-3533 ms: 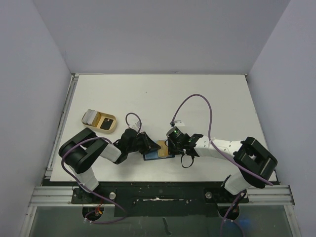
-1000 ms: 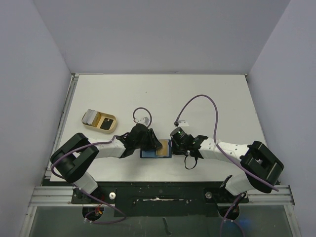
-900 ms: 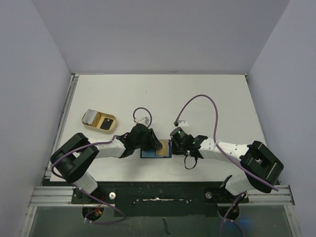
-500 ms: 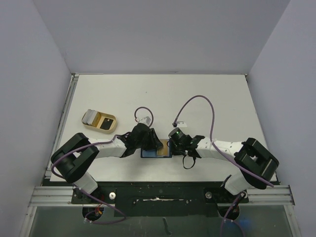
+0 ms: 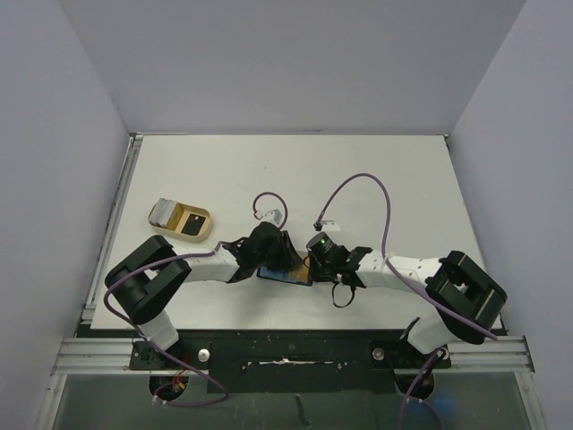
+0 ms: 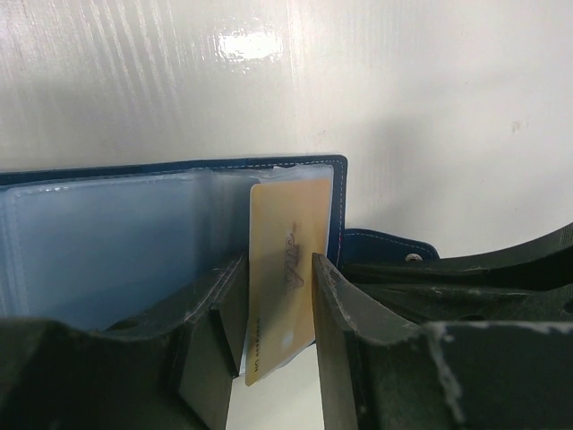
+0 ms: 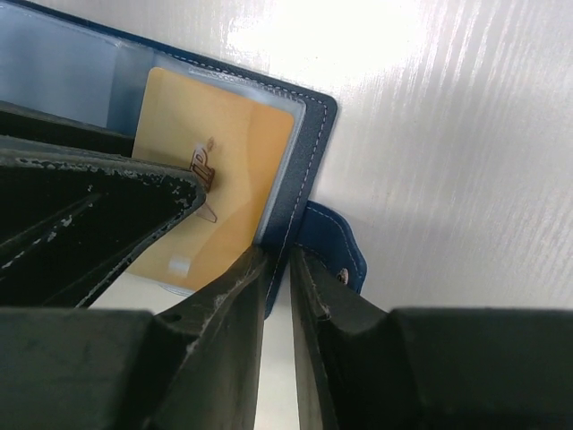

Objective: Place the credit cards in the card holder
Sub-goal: Insert the credit card into the card holder.

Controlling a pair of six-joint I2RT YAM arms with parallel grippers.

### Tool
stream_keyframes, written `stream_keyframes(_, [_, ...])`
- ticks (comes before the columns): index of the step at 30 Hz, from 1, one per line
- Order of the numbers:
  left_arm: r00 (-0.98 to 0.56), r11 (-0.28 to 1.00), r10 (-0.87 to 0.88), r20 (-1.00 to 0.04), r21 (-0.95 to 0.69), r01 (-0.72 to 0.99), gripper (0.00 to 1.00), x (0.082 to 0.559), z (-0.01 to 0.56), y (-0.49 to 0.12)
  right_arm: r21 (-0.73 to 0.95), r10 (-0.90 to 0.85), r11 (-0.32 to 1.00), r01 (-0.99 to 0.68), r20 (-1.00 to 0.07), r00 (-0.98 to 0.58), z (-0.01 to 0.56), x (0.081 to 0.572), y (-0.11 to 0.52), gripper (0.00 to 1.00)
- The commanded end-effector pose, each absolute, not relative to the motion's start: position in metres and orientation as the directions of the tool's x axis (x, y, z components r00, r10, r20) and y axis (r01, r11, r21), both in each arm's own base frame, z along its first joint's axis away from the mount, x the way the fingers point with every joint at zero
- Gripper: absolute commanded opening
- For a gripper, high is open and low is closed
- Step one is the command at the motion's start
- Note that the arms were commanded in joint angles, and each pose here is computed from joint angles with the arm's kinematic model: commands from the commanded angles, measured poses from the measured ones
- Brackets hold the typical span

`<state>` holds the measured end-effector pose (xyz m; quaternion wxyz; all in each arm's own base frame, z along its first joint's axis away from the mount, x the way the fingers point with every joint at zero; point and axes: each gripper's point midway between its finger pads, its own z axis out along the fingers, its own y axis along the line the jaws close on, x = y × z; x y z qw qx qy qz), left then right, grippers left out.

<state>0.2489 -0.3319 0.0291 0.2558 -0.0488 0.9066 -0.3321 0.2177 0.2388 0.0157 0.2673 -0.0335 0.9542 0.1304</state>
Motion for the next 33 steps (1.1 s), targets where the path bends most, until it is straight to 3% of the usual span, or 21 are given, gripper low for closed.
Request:
stream_keyframes(1, [-0.846,0.75,-0.27,-0.46,-0.651,0.114,0.32,0.254,0.047,-0.344,0.262,0.048,0.957,-0.126,-0.57,-0.82,0.032,0.225,0.242,0.19])
stream_keyframes(15, [-0.84,0.798,-0.253,-0.48,-0.595,0.099,0.35,0.252,0.051,-0.325,0.25,0.056,0.961,-0.118,-0.597,-0.8,0.044,0.227,0.234,0.2])
stream_keyframes(33, [-0.864,0.686,-0.288,-0.413,-0.719,0.115,0.35,0.241,0.059,-0.348,0.209,0.048,0.974,-0.088,-0.569,-0.821,0.018,0.227,0.227,0.19])
